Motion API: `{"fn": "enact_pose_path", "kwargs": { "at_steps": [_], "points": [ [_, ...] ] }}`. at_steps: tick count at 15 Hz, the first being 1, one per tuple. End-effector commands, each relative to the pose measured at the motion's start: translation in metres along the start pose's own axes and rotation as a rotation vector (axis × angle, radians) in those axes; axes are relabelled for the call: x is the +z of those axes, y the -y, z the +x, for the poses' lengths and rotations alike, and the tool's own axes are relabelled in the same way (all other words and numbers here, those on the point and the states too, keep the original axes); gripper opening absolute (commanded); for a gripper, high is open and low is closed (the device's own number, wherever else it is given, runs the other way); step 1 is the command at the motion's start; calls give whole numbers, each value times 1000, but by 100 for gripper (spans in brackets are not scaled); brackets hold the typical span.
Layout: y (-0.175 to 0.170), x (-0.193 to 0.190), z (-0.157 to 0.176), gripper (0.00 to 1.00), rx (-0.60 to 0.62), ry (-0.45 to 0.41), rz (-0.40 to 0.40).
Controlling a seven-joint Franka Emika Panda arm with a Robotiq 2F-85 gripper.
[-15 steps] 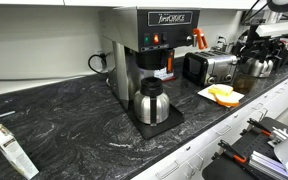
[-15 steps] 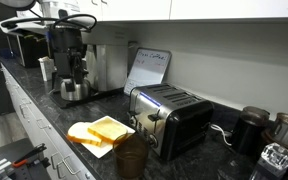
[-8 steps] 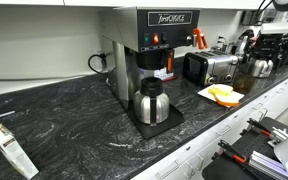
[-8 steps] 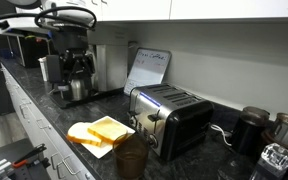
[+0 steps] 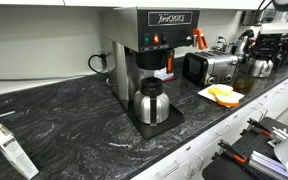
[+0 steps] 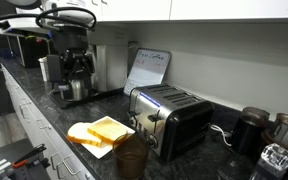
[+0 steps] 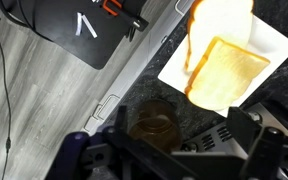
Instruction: Pick up the dark bowl and move it to the left. Switch off the coffee maker.
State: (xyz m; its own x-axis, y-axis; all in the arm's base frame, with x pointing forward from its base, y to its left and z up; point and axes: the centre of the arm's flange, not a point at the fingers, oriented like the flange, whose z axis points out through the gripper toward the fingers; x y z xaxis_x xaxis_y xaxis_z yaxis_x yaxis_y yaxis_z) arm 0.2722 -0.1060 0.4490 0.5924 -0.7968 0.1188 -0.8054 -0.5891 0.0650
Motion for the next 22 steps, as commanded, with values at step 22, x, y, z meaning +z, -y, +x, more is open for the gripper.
{"fn": "enact_pose_path", "kwargs": {
  "at_steps": [22],
  "points": [
    [-60,31,69,100,510,82,-20]
  ]
}}
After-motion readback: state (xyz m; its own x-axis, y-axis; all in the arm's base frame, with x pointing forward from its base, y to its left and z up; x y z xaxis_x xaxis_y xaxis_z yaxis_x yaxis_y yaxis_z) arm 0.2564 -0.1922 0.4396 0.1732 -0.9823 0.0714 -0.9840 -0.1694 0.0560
